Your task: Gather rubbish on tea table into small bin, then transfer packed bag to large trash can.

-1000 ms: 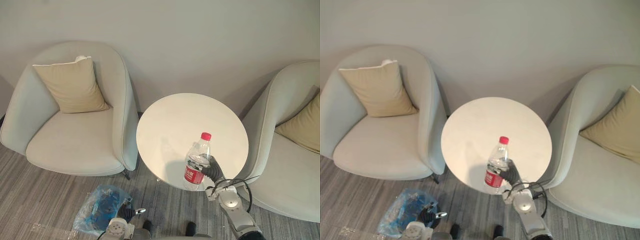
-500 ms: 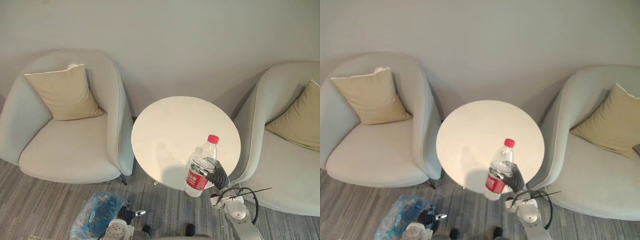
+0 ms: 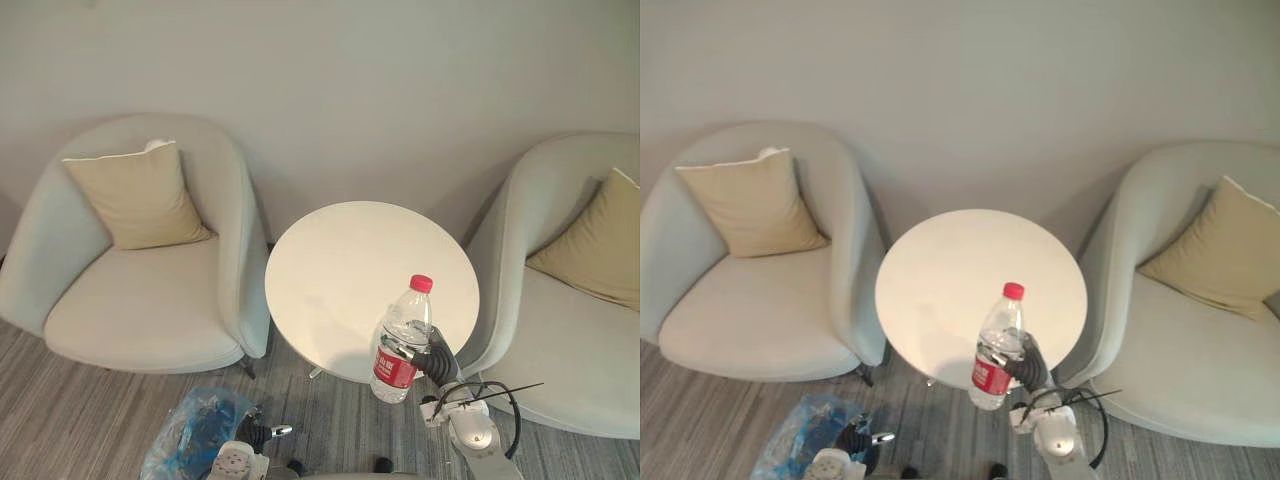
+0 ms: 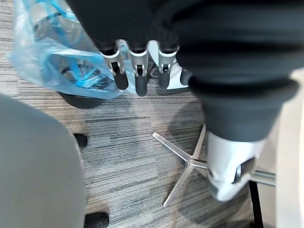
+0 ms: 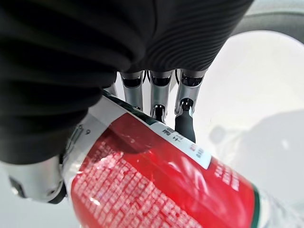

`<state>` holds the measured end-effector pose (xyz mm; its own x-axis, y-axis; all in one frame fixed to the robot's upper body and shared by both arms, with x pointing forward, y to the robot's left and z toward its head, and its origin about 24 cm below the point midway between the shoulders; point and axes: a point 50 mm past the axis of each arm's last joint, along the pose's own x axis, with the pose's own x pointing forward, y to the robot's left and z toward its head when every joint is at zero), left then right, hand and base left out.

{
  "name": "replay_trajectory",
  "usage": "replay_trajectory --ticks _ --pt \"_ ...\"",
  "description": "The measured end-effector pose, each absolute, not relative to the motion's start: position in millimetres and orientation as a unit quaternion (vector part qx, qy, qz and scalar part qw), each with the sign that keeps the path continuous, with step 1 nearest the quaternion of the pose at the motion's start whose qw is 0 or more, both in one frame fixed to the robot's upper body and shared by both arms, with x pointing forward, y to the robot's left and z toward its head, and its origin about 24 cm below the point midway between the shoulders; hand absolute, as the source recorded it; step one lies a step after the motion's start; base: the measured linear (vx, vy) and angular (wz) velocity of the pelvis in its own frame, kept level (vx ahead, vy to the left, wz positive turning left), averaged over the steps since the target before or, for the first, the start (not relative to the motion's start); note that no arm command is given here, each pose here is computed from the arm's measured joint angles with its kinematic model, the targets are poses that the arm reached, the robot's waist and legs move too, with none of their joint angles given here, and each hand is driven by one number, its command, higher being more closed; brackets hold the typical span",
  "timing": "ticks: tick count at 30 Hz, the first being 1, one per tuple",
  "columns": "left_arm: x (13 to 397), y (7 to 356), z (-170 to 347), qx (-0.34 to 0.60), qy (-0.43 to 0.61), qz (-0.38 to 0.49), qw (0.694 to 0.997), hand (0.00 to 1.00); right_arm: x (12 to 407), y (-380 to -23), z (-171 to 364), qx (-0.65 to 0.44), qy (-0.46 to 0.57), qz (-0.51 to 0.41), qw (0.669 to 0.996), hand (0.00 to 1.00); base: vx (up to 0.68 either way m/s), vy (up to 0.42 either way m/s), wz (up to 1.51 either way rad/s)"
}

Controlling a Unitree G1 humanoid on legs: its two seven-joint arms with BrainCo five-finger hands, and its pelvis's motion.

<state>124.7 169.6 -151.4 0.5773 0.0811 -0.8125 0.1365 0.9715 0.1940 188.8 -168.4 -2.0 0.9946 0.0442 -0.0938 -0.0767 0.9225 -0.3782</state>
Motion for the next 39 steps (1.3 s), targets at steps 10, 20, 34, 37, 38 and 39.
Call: replay_trajectory --ticks 10,20,34,37,38,39 --pt "129.2 151.9 -150.5 0.144 0.45 -0.062 0.879 0.0 200.0 -181.2 9.5 -0.206 0.013 -0.034 0.978 1.0 -0.15 0.025 0.86" --pt "127.3 158.2 -151.5 0.171 0.454 -0.069 0.872 0.0 205.4 -170.7 -4.8 -0.21 0.041 -0.028 0.976 1.0 -0.1 0.115 0.14" --pt "120.9 173.2 -155.5 0.154 0.479 -0.025 0.864 0.0 192.2 -174.0 -9.2 -0.204 0.064 -0.023 0.977 1.0 0.03 -0.08 0.8" --pt "128.4 175.3 -152.8 0.153 0.47 -0.02 0.869 0.0 191.0 -175.8 -10.8 -0.189 0.07 -0.041 0.979 1.0 0.03 0.015 0.65" --pt "131.1 175.8 -151.5 0.152 0.466 -0.017 0.871 0.0 190.2 -176.5 -11.0 -0.189 0.071 -0.042 0.978 1.0 0.03 0.063 0.95" --pt "134.5 175.8 -149.5 0.152 0.458 -0.016 0.876 0.0 187.9 -177.3 -11.3 -0.191 0.073 -0.042 0.978 1.0 0.01 0.048 0.87"
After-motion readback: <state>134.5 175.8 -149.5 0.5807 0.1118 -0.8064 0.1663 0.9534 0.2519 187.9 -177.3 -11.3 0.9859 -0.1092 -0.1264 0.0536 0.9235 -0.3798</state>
